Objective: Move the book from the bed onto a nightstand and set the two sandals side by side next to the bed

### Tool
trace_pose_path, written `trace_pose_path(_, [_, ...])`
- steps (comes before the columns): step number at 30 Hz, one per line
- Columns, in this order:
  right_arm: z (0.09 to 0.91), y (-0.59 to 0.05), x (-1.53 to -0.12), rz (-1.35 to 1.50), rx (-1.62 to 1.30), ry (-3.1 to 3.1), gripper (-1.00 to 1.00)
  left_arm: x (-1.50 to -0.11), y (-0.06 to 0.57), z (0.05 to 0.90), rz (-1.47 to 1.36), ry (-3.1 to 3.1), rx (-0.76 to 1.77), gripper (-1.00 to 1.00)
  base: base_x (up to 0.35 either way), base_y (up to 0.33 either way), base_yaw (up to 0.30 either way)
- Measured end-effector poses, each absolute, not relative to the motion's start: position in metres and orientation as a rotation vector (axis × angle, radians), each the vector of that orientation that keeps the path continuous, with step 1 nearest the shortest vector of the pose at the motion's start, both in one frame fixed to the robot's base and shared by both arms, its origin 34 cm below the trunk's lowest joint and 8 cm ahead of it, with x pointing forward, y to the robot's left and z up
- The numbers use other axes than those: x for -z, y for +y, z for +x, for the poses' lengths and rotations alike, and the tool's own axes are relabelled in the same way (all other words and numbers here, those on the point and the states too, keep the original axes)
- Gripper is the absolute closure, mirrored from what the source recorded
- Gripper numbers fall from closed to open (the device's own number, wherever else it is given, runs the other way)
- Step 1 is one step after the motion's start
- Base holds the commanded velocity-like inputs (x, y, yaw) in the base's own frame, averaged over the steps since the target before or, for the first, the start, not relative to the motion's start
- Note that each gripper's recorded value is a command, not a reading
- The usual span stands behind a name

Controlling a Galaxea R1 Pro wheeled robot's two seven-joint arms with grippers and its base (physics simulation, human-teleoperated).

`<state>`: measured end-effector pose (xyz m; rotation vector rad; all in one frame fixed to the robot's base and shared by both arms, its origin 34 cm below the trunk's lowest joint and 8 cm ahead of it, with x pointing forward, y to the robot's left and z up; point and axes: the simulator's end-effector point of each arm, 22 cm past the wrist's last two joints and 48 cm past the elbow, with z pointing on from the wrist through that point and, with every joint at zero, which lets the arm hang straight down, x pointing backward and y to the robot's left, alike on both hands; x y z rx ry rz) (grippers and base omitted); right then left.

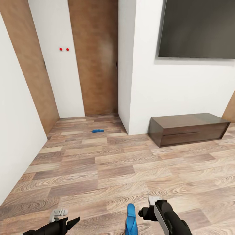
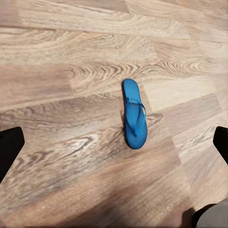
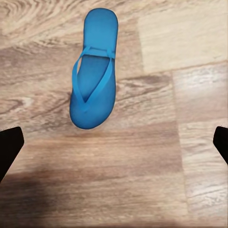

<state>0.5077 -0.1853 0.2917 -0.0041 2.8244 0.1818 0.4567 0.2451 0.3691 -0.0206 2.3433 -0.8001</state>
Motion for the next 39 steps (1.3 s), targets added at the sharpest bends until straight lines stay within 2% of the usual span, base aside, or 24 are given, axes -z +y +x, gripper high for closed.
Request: trace_pose_path(39, [0.468, -0.185, -0.223, 0.011, -0.190, 2.983, -1.00, -0.307, 0.245, 0.430, -0.087, 2.493, 0.826, -1.00, 0.000, 0.000, 0.000])
